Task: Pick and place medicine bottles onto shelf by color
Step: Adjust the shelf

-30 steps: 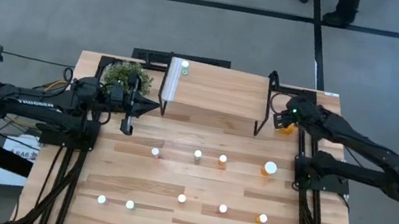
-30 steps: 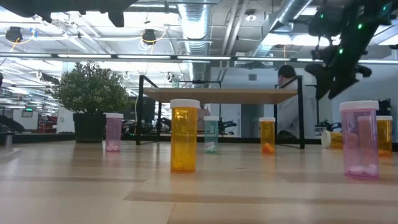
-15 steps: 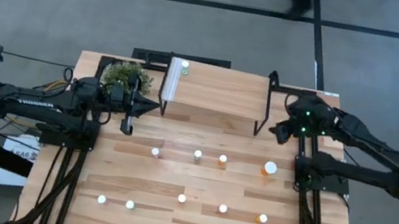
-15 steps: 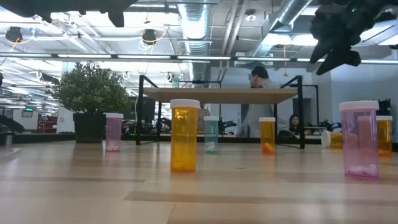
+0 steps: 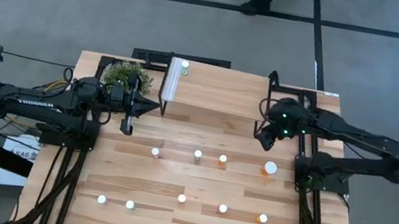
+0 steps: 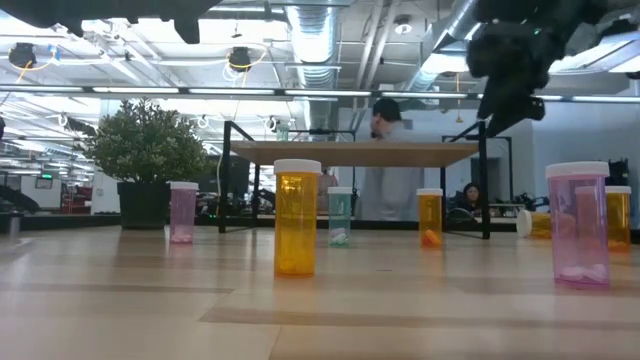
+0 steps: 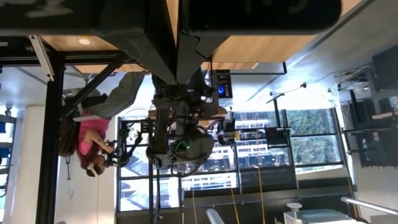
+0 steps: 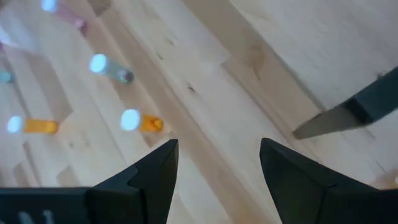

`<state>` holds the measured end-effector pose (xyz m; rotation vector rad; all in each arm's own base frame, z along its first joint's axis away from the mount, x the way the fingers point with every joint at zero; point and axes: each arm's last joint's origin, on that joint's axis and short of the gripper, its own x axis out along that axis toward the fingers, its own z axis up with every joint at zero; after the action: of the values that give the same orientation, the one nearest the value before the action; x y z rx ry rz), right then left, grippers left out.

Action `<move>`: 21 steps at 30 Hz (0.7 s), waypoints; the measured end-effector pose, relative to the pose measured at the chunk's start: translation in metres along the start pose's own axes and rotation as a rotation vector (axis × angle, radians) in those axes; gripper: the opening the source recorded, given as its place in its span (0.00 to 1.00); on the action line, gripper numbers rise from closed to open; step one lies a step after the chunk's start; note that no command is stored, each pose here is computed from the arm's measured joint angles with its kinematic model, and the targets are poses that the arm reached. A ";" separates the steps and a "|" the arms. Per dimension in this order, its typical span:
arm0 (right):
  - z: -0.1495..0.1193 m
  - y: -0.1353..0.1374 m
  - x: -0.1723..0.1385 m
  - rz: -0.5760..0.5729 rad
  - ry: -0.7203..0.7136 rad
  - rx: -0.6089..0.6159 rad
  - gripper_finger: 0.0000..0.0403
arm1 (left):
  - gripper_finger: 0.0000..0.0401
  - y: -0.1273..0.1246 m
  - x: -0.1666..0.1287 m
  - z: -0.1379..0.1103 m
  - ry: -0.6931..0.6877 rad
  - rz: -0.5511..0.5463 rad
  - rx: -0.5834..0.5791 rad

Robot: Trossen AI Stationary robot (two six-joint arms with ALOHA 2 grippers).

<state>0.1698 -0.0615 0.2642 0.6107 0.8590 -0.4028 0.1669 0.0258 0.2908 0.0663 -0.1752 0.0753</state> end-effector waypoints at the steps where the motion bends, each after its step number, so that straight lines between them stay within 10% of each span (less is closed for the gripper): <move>1: 0.001 -0.002 0.002 -0.010 0.007 0.000 0.62 | 0.00 0.000 0.000 0.000 0.000 0.000 -0.001; 21: 0.023 -0.035 0.011 -0.105 -0.061 0.006 0.62 | 0.00 0.000 0.000 0.000 0.003 -0.003 -0.002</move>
<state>0.1698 -0.1042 0.2554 0.5573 0.8339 -0.5164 0.1669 0.0257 0.2905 0.0645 -0.1719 0.0720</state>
